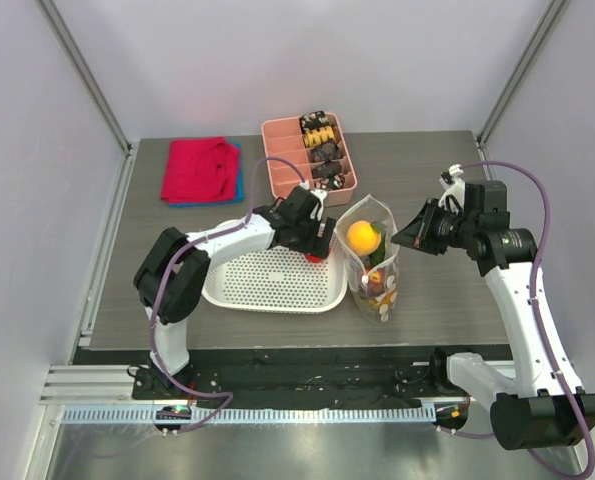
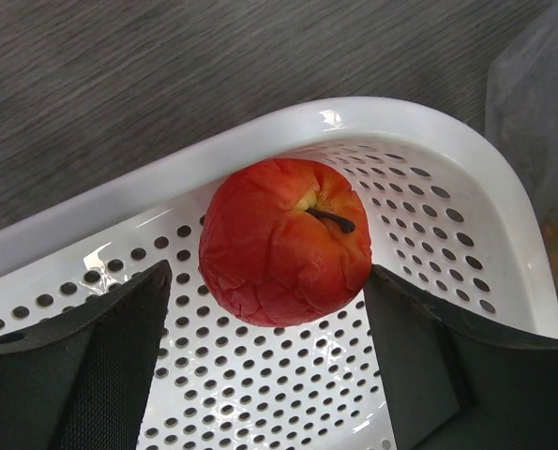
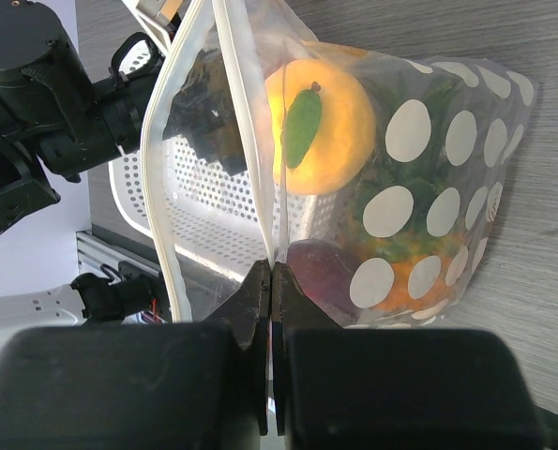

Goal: Place the food in the zip-top bag and seal the zipper
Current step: Pick up the fake fruit from the bin.

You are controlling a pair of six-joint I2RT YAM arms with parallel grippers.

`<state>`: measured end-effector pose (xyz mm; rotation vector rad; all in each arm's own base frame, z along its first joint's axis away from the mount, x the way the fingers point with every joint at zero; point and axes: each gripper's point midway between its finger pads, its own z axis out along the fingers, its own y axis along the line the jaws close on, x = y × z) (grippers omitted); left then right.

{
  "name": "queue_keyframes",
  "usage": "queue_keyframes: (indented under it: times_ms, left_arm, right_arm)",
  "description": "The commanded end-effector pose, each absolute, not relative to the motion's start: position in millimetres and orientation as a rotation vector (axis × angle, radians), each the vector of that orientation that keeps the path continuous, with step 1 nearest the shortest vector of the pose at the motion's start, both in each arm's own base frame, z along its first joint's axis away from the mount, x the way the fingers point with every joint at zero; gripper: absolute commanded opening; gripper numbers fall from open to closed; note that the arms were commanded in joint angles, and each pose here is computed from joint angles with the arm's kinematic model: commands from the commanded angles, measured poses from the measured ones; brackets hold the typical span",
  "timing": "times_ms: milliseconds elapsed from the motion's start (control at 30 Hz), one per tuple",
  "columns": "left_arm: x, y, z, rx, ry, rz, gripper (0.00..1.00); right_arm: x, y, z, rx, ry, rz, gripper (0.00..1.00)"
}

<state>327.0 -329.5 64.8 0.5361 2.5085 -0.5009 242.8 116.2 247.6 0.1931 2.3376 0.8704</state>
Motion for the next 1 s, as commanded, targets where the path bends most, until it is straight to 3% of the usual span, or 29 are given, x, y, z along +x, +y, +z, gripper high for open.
queue_keyframes:
  times_ms: [0, 167, 400, 500, 767, 967]
  left_arm:
    - [346.8, -341.8, 82.4, 0.534, 2.409, -0.501, 0.79]
    - [342.6, -344.7, 82.4, 0.568, 2.405, -0.526, 0.71]
    - [330.3, -356.6, 91.7, 0.634, 2.412, -0.638, 0.51]
    - [319.9, -348.5, 115.1, 0.642, 2.388, -0.653, 0.5]
    - [299.1, -328.9, 246.7, 0.677, 2.129, -0.738, 0.49]
    - [296.6, -358.1, 323.8, 0.691, 1.974, -0.895, 0.52]
  right_arm:
    - [244.3, 117.1, 255.3, 0.162, 2.31, 0.879, 0.01]
    - [243.2, 117.1, 254.2, 0.16, 2.314, 0.879, 0.01]
    - [243.7, 117.0, 253.9, 0.154, 2.314, 0.877, 0.01]
    - [243.5, 116.7, 252.0, 0.147, 2.32, 0.873, 0.01]
    - [241.4, 118.5, 249.6, 0.126, 2.328, 0.883, 0.01]
    - [240.5, 119.1, 252.5, 0.122, 2.321, 0.889, 0.01]
